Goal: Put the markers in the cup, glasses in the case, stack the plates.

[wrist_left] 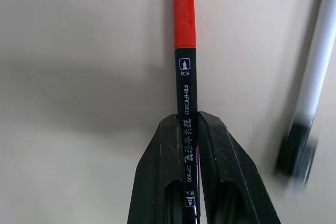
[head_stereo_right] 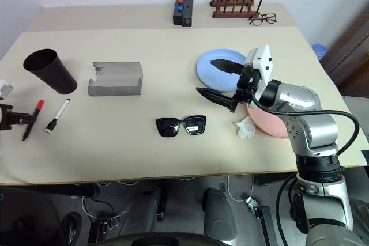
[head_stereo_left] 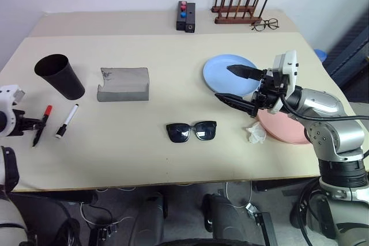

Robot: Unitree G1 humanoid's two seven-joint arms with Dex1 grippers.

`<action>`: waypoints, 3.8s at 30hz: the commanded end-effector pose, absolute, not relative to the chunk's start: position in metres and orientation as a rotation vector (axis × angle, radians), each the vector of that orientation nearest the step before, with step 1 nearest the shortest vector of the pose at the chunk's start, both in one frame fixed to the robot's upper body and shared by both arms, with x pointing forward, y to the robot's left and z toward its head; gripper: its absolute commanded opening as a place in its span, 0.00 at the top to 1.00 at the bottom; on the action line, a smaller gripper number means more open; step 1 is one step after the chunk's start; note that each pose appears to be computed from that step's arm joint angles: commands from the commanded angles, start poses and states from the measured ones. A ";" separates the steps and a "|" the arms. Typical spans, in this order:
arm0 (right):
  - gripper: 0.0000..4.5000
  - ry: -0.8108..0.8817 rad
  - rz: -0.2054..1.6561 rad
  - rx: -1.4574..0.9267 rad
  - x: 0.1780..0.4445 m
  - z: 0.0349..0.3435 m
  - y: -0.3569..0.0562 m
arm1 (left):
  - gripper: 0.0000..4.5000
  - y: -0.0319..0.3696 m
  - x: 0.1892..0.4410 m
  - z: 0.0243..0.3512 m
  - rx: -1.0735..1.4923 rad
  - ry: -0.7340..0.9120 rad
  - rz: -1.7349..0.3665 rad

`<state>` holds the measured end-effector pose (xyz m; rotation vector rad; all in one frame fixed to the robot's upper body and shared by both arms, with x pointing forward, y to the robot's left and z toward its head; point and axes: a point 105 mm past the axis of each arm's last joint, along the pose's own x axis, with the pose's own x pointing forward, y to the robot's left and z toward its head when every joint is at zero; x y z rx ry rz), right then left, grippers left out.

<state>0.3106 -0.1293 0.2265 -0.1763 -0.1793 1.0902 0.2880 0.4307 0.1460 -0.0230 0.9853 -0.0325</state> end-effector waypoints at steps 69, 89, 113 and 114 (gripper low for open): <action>0.00 -0.240 1.056 -0.231 0.312 0.240 -0.132 | 0.99 0.402 0.288 0.162 0.092 1.098 -0.201; 0.00 -0.223 1.082 -0.233 0.314 0.240 -0.132 | 0.07 0.409 0.257 0.163 0.076 1.154 -0.211; 0.00 -0.201 1.060 -0.241 0.312 0.238 -0.139 | 0.89 0.390 0.261 0.136 0.084 1.171 -0.236; 0.00 -0.202 1.058 -0.242 0.312 0.238 -0.140 | 0.99 0.390 0.261 0.136 0.083 1.175 -0.238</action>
